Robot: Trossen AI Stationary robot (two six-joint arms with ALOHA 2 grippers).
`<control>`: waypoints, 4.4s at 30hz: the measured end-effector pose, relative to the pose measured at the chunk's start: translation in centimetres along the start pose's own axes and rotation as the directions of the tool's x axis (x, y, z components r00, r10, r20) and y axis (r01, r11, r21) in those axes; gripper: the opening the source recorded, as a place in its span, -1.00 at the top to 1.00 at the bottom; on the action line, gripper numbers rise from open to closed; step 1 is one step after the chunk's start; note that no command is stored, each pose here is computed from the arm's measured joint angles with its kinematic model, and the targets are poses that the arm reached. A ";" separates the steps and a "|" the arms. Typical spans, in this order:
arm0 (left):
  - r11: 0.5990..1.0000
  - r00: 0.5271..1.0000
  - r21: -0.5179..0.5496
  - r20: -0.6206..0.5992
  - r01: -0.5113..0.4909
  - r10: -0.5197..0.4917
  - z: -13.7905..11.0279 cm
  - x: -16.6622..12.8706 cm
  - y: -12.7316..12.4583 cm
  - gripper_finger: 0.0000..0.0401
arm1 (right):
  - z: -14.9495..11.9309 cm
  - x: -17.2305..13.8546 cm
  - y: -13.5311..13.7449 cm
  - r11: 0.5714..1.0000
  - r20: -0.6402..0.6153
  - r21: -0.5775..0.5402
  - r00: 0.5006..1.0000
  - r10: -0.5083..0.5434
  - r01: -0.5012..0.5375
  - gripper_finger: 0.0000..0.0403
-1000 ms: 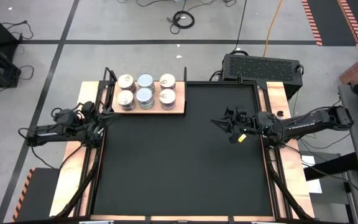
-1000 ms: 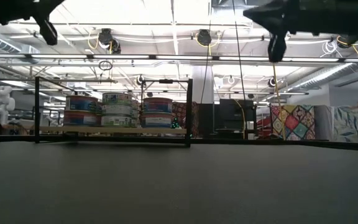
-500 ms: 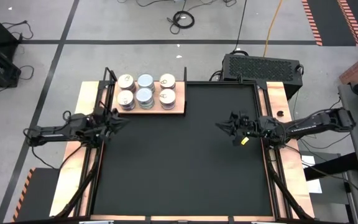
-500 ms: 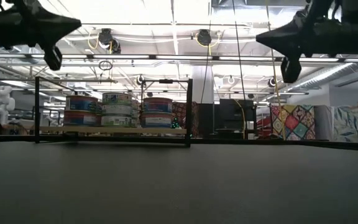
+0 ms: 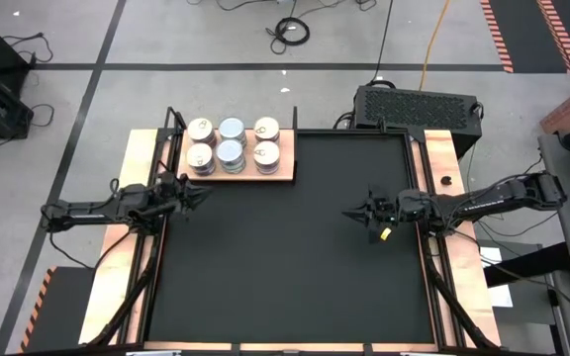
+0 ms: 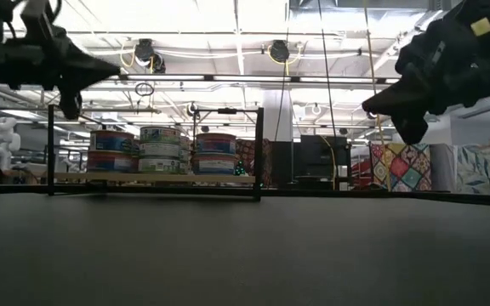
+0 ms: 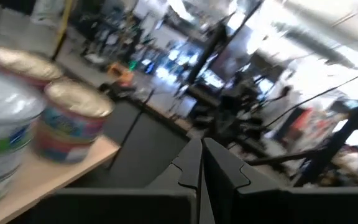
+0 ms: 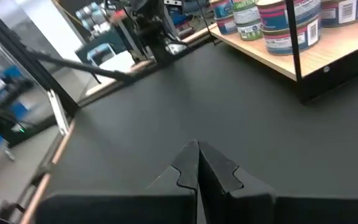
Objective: Stack canned seafood by type on shelf
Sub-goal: Return to Home Position
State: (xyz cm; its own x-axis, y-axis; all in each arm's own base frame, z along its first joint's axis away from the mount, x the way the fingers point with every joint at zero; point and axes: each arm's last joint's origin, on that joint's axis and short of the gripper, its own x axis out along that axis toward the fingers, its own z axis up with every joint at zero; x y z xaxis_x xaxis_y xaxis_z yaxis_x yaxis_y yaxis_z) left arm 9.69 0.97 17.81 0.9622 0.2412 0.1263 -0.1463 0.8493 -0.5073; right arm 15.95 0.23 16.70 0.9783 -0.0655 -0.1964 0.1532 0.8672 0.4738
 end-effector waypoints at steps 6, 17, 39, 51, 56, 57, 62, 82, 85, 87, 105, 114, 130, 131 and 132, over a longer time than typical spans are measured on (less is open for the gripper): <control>0.989 0.989 0.018 -0.011 -0.145 0.145 -0.5 0.1 0.7 0.92 | -0.1 0.0 -0.1 0.995 -0.012 -0.104 1.000 -0.008 0.006 1.00; 0.979 0.981 0.055 0.001 -0.195 0.195 -0.6 0.1 0.9 0.92 | -0.2 0.0 -0.1 0.982 -0.018 -0.189 1.000 -0.013 0.009 1.00; 0.933 0.981 0.310 -0.006 -0.183 0.195 -0.7 0.1 0.9 0.92 | -0.2 0.0 -0.1 0.982 -0.019 -0.186 1.000 -0.015 0.012 1.00; 0.933 0.981 0.309 -0.007 -0.183 0.195 -0.7 0.1 0.9 0.92 | -0.2 0.0 -0.1 0.982 -0.019 -0.186 1.000 -0.015 0.011 1.00; 0.933 0.981 0.309 -0.008 -0.183 0.195 -0.7 0.1 0.9 0.92 | -0.2 0.0 -0.1 0.982 -0.019 -0.186 1.000 -0.015 0.011 1.00; 0.933 0.981 0.309 -0.008 -0.183 0.195 -0.7 0.1 0.9 0.92 | -0.2 0.0 -0.1 0.982 -0.019 -0.186 1.000 -0.015 0.011 1.00; 0.933 0.981 0.310 -0.008 -0.183 0.196 -0.7 0.1 0.9 0.92 | -0.2 0.0 -0.1 0.982 -0.019 -0.186 1.000 -0.015 0.011 1.00; 0.933 0.981 0.310 -0.009 -0.184 0.196 -0.7 0.1 0.9 0.92 | -0.2 0.0 -0.1 0.982 -0.019 -0.186 1.000 -0.015 0.011 1.00; 0.933 0.981 0.310 -0.008 -0.184 0.196 -0.7 0.1 0.9 0.92 | -0.2 0.0 -0.1 0.983 -0.019 -0.186 1.000 -0.015 0.011 1.00; 0.933 0.981 0.309 -0.009 -0.184 0.196 -0.7 0.1 0.9 0.92 | -0.2 0.0 -0.1 0.982 -0.019 -0.186 1.000 -0.015 0.011 1.00; 0.933 0.981 0.309 -0.009 -0.184 0.196 -0.7 0.1 0.9 0.92 | -0.2 0.0 -0.1 0.983 -0.019 -0.186 1.000 -0.015 0.011 1.00; 0.933 0.981 0.309 -0.009 -0.184 0.196 -0.7 0.1 0.9 0.92 | -0.2 0.0 -0.1 0.982 -0.020 -0.186 1.000 -0.015 0.011 1.00; 0.933 0.981 0.310 -0.009 -0.184 0.196 -0.7 0.1 0.9 0.92 | -0.2 0.0 -0.1 0.982 -0.019 -0.186 1.000 -0.015 0.011 1.00; 0.933 0.981 0.310 -0.009 -0.184 0.196 -0.7 0.1 0.9 0.92 | -0.2 0.0 -0.1 0.982 -0.019 -0.186 1.000 -0.015 0.011 1.00; 0.933 0.981 0.310 -0.009 -0.184 0.196 -0.7 0.1 0.9 0.92 | -0.2 0.0 -0.1 0.982 -0.019 -0.186 1.000 -0.015 0.011 1.00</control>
State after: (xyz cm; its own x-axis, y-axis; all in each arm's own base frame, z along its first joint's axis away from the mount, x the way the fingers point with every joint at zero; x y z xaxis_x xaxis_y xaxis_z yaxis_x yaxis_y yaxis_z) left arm 9.82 1.43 16.73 0.9169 0.3987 0.0172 -0.3842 0.8935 -0.2325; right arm 15.90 0.21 16.47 0.9731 -0.0690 -0.2200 0.1355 0.9431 0.3036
